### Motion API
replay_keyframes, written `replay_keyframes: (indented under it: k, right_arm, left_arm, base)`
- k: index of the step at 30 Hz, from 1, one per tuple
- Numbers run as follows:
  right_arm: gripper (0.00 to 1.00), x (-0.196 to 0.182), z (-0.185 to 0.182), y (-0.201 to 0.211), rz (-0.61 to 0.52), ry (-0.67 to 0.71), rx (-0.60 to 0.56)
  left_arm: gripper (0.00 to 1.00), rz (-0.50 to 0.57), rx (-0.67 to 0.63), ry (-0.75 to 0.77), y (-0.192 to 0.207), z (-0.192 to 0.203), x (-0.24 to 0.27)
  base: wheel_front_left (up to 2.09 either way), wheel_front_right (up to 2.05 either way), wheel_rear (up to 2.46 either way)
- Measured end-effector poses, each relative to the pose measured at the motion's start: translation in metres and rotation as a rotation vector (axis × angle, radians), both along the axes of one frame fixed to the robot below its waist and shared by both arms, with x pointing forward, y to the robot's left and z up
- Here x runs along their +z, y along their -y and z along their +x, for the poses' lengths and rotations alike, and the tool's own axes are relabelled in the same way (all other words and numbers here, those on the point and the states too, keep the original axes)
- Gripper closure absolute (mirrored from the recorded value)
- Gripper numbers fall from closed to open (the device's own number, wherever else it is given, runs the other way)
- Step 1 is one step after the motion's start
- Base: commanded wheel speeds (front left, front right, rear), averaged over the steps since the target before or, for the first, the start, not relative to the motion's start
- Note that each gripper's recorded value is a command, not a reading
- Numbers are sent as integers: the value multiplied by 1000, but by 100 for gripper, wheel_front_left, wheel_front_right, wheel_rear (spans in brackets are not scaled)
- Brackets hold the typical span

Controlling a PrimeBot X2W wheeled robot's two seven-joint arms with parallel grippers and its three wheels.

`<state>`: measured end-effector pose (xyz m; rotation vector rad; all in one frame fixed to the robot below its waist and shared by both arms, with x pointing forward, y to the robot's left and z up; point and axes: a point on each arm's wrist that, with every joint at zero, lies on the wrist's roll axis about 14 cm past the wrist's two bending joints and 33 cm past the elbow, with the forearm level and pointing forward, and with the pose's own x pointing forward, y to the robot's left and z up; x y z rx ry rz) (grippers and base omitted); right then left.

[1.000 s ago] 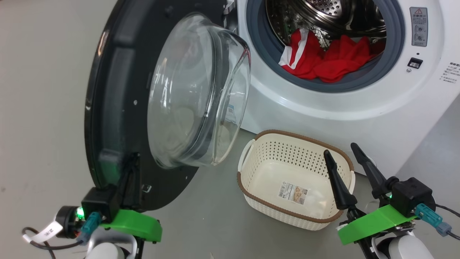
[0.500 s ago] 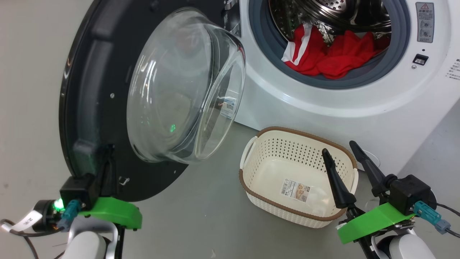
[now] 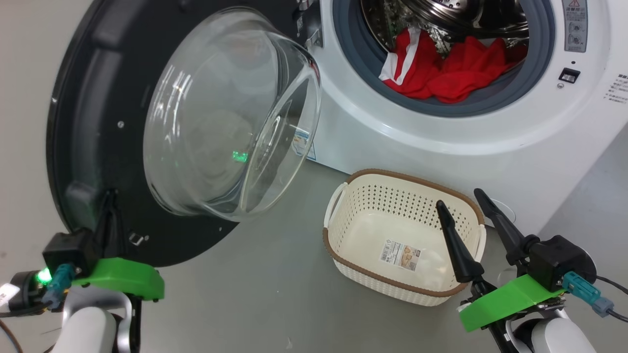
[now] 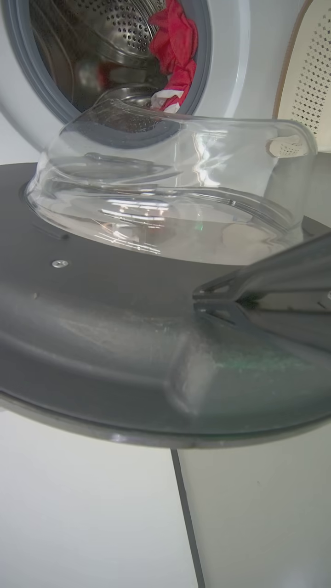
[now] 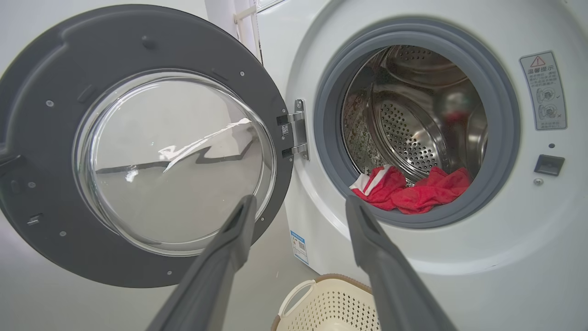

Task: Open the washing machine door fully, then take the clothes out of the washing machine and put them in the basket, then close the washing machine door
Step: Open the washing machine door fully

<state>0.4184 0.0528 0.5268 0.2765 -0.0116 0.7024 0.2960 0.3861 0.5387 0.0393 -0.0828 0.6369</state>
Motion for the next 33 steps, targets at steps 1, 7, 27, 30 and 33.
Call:
replay_keyframes:
  k: [1,7,27,30,33]
  right_arm:
    - [0,-1,0,0,-3,-5,1]
    - [0,-8,4,1,-18,-19,0]
    - [0,-20,11,1,-59,-42,6]
    - [0,-21,11,1,-59,-45,6]
    - [0,-22,12,1,-58,-47,5]
  left_arm:
    - [100,0,7,-1,-2,0,0]
    - [100,0,45,-7,-17,3,1]
    - [100,12,107,-54,-48,8,-2]
    - [100,17,104,-61,-50,9,-2]
    - [100,22,105,-61,-52,11,0]
  base:
    - [0,0,0]
    - [0,0,0]
    - [0,0,0]
    - [0,0,0]
    - [0,0,0]
